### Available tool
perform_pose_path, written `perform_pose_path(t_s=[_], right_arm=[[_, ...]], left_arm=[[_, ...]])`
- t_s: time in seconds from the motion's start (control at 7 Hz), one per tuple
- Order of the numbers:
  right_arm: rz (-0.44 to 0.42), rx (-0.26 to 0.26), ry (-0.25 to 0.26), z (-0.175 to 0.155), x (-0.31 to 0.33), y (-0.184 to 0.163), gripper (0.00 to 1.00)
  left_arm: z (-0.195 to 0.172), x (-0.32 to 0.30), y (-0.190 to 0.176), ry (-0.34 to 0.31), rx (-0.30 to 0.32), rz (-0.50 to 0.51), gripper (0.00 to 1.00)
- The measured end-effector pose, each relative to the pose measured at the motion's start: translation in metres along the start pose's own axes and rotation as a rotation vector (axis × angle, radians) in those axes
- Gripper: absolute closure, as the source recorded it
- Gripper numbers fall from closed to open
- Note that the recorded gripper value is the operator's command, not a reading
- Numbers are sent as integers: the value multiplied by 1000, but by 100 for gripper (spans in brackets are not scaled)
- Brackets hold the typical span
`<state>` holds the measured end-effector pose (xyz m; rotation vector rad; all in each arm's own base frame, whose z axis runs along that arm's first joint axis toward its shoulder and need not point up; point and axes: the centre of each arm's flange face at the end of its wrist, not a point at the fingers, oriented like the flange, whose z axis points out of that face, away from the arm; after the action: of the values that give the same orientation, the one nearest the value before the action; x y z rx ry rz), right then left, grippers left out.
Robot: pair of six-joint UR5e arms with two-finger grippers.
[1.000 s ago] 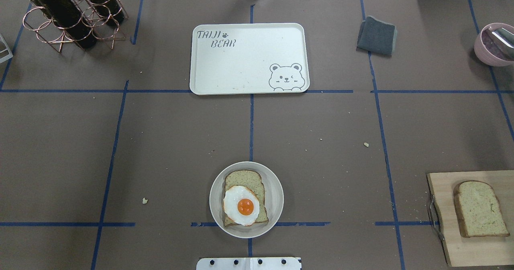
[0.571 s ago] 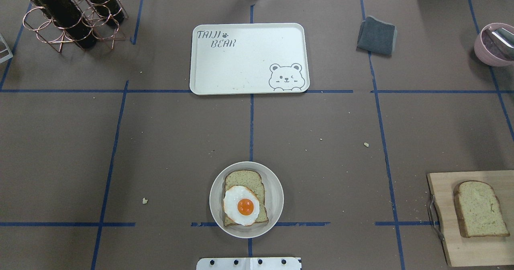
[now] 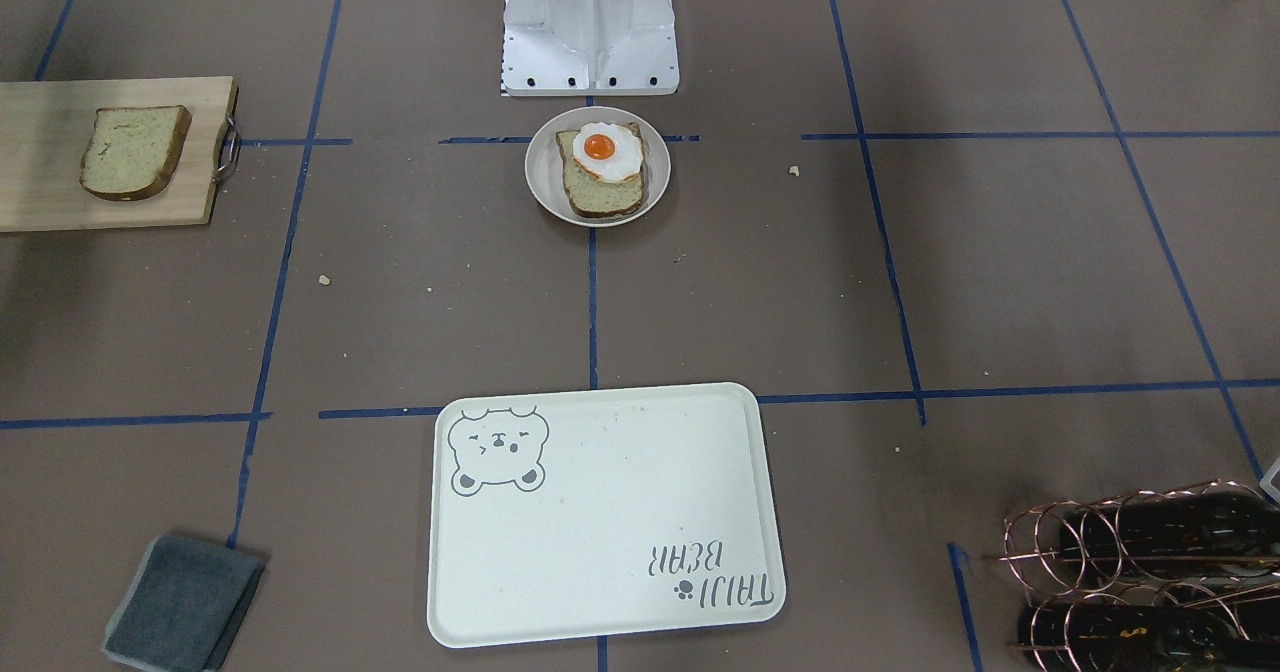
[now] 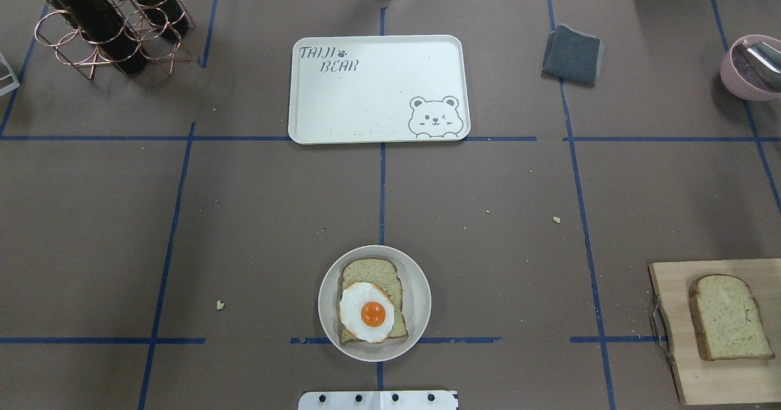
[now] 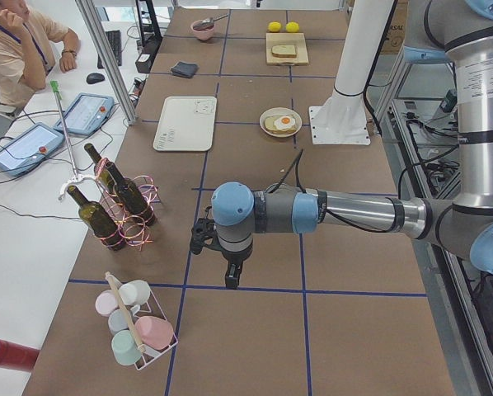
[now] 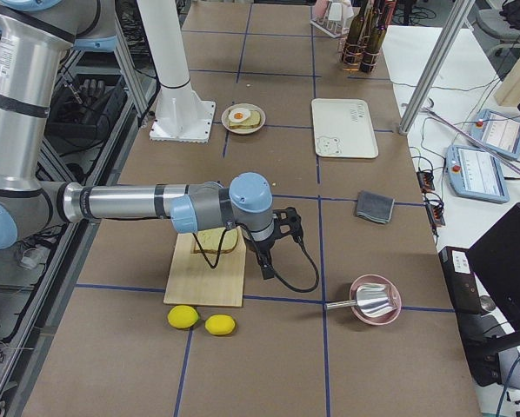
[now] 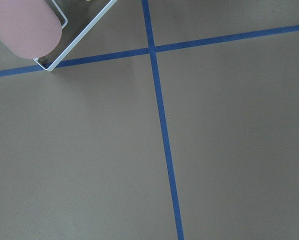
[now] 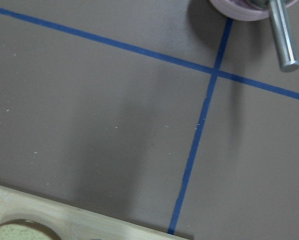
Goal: Make sandwich and place on tray
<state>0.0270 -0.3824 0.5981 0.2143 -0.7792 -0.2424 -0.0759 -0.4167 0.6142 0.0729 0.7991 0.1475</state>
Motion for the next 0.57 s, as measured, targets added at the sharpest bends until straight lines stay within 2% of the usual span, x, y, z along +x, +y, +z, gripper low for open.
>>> perform_pose_path(t_s=[0.14,0.29,0.57], right_arm=[[-22,0,-26,14,-12,13,0],[2,2,-49,28,-25,31,0],[107,40,-125,61,-54,74,7]], left_arm=[[0,0,0,0,1,1,0],[0,0,0,0,1,1,0],[0,0,0,0,1,1,0]])
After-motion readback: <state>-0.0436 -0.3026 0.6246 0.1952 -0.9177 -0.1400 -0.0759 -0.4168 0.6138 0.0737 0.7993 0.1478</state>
